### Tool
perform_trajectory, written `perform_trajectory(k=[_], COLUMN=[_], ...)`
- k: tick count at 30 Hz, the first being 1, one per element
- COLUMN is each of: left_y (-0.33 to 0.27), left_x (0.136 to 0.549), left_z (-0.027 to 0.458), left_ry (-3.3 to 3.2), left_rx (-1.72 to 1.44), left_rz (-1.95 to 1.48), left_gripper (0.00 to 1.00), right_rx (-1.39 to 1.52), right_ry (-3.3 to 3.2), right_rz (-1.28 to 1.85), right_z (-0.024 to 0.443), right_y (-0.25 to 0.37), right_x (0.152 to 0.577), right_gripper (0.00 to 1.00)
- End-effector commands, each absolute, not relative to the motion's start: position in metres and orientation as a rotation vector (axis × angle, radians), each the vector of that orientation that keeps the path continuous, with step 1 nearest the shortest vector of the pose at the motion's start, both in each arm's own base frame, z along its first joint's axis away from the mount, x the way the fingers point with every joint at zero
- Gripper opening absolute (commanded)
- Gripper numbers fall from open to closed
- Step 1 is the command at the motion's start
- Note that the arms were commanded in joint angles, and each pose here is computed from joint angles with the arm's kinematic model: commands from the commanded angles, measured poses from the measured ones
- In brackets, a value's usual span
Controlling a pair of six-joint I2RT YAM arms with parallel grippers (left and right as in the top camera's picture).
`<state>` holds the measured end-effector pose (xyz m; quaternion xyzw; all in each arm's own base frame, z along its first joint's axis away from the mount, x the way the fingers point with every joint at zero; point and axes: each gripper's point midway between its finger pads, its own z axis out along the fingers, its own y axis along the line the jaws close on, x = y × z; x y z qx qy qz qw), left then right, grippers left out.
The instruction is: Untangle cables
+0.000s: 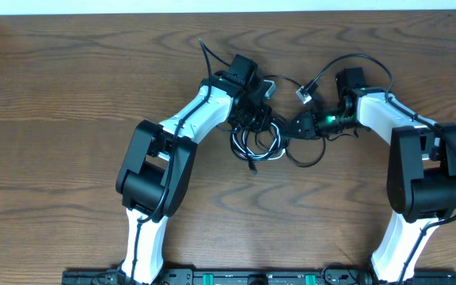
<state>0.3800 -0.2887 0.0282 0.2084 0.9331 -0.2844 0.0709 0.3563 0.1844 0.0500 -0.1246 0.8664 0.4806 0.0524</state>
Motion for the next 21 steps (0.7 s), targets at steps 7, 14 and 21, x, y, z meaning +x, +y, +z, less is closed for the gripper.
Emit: perform_trajectory(k=[7, 14, 21], left_y=[-0.275, -0.273, -0.269], left_x=[0.388, 0.390, 0.393], left_z=[0.014, 0.006, 0.004], left_ry=[2.834, 2.833, 2.834], left_rx=[0.571, 0.513, 0.504], left_rz=[-0.728, -0.708, -0.677], left_gripper=[0.08, 0.08, 0.08], right_rx=[-0.407, -0.387, -0.412], right_ry=[2.625, 2.657, 2.715], right_rz=[1.587, 1.601, 1.520], right_z=[0.064, 0.058, 0.042], right_y=[0.200, 0.199, 0.192], right_x=[0.335, 0.325, 0.316], right_gripper=[0.19, 0.20, 0.22])
